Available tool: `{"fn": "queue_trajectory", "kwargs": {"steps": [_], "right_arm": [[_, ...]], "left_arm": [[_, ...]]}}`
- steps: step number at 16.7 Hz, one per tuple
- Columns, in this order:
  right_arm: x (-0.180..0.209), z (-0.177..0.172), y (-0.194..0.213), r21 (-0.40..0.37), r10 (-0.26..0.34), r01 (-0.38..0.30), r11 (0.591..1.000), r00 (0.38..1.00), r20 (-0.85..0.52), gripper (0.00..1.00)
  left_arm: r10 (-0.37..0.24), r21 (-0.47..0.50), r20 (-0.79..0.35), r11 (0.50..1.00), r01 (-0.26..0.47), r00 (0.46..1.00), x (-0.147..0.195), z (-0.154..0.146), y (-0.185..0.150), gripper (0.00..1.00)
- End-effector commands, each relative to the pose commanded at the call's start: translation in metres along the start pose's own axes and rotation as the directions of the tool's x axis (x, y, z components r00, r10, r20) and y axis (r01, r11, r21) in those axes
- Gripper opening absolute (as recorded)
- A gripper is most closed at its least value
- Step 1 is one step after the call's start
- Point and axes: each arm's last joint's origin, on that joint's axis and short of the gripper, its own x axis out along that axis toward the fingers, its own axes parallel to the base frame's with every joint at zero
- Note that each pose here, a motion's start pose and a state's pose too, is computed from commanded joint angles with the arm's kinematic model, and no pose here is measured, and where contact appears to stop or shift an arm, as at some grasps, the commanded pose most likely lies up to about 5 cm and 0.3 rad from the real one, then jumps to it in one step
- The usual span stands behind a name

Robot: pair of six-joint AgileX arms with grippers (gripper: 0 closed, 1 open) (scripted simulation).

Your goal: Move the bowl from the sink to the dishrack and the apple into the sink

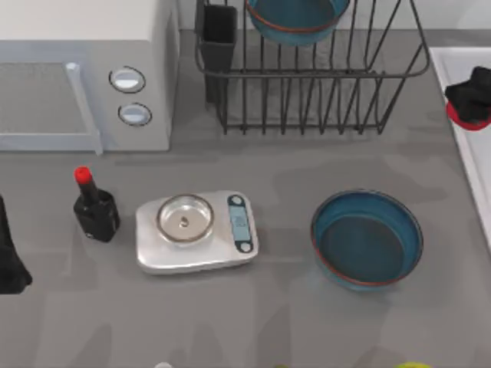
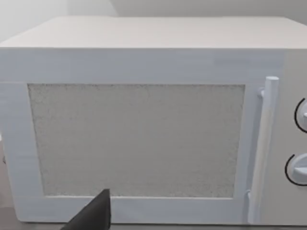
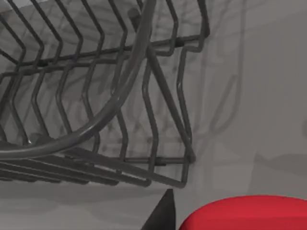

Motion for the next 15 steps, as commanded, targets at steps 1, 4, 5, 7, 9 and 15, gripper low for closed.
{"fn": "queue_trajectory", "kwargs": {"steps": [1, 4, 5, 7, 9, 15], "right_arm": [[-0.009, 0.002, -0.012, -0.024, -0.001, 0.003, 1.000, 0.998, 0.070, 0.00], [-0.041, 0.007, -0.046, -0.100, -0.026, 0.054, 0.994, 0.963, 0.267, 0.00], [-0.052, 0.008, -0.055, -0.123, -0.040, 0.084, 0.989, 0.945, 0.326, 0.00], [-0.075, 0.009, -0.072, -0.162, -0.072, 0.155, 0.975, 0.900, 0.429, 0.00], [-0.095, 0.009, -0.086, -0.187, -0.105, 0.229, 0.955, 0.854, 0.509, 0.00], [-0.130, 0.007, -0.105, -0.214, -0.160, 0.365, 0.906, 0.765, 0.624, 0.00]], "left_arm": [[0.000, 0.000, 0.000, 1.000, 0.000, 1.000, 0.000, 0.000, 0.000, 1.00], [0.000, 0.000, 0.000, 1.000, 0.000, 1.000, 0.000, 0.000, 0.000, 1.00], [0.000, 0.000, 0.000, 1.000, 0.000, 1.000, 0.000, 0.000, 0.000, 1.00], [0.000, 0.000, 0.000, 1.000, 0.000, 1.000, 0.000, 0.000, 0.000, 1.00], [0.000, 0.000, 0.000, 1.000, 0.000, 1.000, 0.000, 0.000, 0.000, 1.00], [0.000, 0.000, 0.000, 1.000, 0.000, 1.000, 0.000, 0.000, 0.000, 1.00]]}}
